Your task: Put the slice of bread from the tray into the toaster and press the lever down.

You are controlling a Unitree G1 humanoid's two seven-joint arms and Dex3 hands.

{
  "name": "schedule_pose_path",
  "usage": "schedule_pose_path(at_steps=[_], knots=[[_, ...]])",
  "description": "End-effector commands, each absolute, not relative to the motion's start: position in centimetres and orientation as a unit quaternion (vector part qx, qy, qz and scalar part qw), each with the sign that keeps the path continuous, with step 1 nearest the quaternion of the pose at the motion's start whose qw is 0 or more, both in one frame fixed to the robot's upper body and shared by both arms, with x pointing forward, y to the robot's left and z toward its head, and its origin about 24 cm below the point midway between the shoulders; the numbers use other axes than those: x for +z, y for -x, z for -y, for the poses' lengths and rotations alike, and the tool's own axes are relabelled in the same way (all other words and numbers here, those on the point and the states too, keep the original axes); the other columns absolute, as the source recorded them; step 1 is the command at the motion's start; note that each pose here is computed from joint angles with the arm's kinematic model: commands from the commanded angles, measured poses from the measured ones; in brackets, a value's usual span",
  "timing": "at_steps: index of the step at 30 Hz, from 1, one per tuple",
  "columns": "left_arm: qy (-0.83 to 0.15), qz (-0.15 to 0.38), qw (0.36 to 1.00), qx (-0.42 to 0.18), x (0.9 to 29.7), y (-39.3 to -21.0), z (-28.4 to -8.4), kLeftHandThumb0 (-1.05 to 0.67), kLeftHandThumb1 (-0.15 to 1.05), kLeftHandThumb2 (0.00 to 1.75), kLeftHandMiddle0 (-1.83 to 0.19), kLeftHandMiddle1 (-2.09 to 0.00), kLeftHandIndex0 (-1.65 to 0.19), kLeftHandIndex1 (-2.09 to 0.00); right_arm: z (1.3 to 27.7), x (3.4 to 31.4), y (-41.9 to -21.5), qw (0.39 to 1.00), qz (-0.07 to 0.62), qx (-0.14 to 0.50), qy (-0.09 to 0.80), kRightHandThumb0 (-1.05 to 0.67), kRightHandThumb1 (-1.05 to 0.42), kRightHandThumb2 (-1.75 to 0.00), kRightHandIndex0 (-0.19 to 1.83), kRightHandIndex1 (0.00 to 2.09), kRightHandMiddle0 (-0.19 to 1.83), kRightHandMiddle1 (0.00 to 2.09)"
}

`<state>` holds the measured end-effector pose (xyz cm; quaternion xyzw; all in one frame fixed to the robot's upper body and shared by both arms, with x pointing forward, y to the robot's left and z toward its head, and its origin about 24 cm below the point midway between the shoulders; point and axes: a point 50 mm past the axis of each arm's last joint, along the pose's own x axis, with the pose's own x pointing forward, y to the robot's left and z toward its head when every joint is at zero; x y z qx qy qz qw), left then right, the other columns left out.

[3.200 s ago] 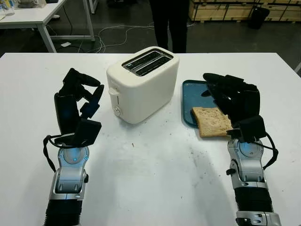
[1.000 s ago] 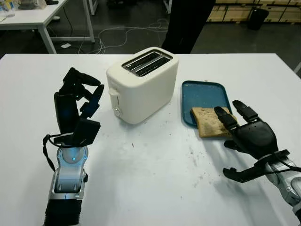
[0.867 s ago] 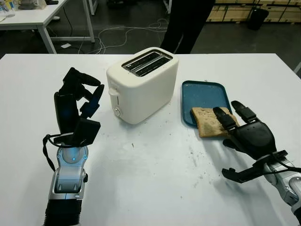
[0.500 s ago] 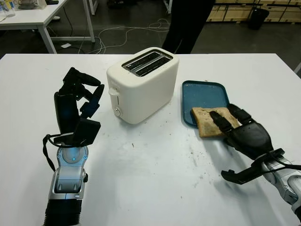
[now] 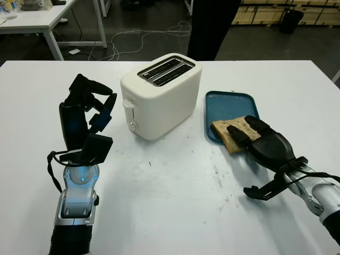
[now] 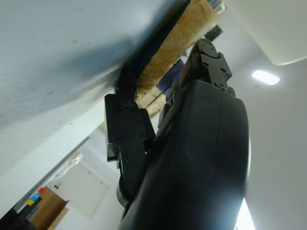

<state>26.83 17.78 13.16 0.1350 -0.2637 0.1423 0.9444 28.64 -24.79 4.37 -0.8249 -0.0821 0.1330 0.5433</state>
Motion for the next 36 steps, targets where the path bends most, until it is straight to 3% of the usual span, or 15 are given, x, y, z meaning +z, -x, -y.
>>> schedule_pose_path(at_steps=[1,2,3,4,6,8,10,14,24,27,28,31,36], knots=[[-0.132,0.275,0.941,0.143,13.4,-26.7,-17.8,-0.33,0.92,0.26,-0.81,-1.75,-0.54,-1.63,24.6,2.7,-27.6,0.541,0.087,0.158,0.821,-0.10,-0.91,-0.03,0.01,0.68,0.01,0.39],[-0.132,0.274,0.942,0.143,13.4,-26.7,-17.8,-0.33,0.92,0.26,-0.81,-1.75,-0.54,-1.63,24.6,2.7,-27.6,0.539,0.098,0.155,0.822,-0.15,-0.90,-0.01,0.00,1.31,0.01,0.88],[-0.130,0.274,0.942,0.142,13.4,-26.7,-17.7,-0.33,0.92,0.26,-0.81,-1.75,-0.54,-1.63,24.5,2.8,-27.5,0.541,0.113,0.151,0.819,-0.17,-0.90,-0.01,0.00,1.52,0.00,1.10],[-0.130,0.270,0.943,0.142,13.4,-26.7,-17.7,-0.33,0.92,0.26,-0.81,-1.75,-0.54,-1.63,24.4,2.8,-27.4,0.546,0.132,0.144,0.815,-0.20,-0.91,-0.01,0.20,1.63,0.00,1.31],[-0.134,0.269,0.943,0.143,13.4,-26.7,-17.7,-0.36,0.92,0.26,-0.80,-1.75,-0.54,-1.62,24.4,2.9,-27.3,0.559,0.162,0.131,0.802,-0.28,-0.92,-0.03,0.86,1.72,0.00,1.59],[-0.140,0.274,0.941,0.144,13.4,-26.7,-17.6,-0.34,0.92,0.26,-0.81,-1.75,-0.55,-1.61,24.4,2.9,-27.2,0.573,0.183,0.121,0.790,-0.39,-0.92,-0.22,1.34,1.74,0.00,1.71],[-0.142,0.274,0.940,0.143,13.4,-26.7,-17.6,-0.34,0.92,0.26,-0.82,-1.75,-0.56,-1.60,24.3,3.0,-27.1,0.592,0.213,0.110,0.770,-0.42,-0.92,-0.26,1.51,1.74,0.01,1.74],[-0.138,0.270,0.942,0.142,13.3,-26.7,-17.6,-0.34,0.92,0.26,-0.82,-1.75,-0.56,-1.59,24.4,3.1,-27.1,0.610,0.244,0.098,0.748,-0.45,-0.92,-0.36,1.57,1.75,0.00,1.74],[-0.134,0.267,0.944,0.142,13.2,-26.6,-17.6,-0.35,0.92,0.25,-0.81,-1.75,-0.56,-1.60,24.6,4.1,-27.4,0.616,0.267,0.084,0.736,-0.42,-0.92,-0.38,1.42,1.75,0.00,1.75],[-0.136,0.267,0.944,0.139,13.2,-26.6,-17.5,-0.34,0.92,0.26,-0.81,-1.75,-0.55,-1.60,24.6,4.6,-27.7,0.618,0.287,0.064,0.729,-0.40,-0.92,-0.30,0.37,1.75,0.00,1.75],[-0.136,0.268,0.944,0.139,13.2,-26.6,-17.5,-0.34,0.92,0.26,-0.81,-1.75,-0.55,-1.60,24.7,4.9,-27.9,0.617,0.296,0.053,0.727,-0.40,-0.92,-0.27,0.15,1.75,0.00,1.75],[-0.133,0.266,0.945,0.138,13.0,-26.6,-17.5,-0.33,0.92,0.25,-0.82,-1.75,-0.55,-1.60,24.9,6.7,-28.7,0.605,0.327,0.025,0.726,-0.41,-0.92,-0.20,0.02,1.75,0.00,1.75],[-0.136,0.266,0.945,0.136,12.9,-26.7,-17.5,-0.33,0.92,0.26,-0.83,-1.75,-0.56,-1.61,25.1,10.8,-29.9,0.551,0.408,-0.023,0.728,-0.38,-0.92,-0.23,0.00,1.75,0.00,1.75]])
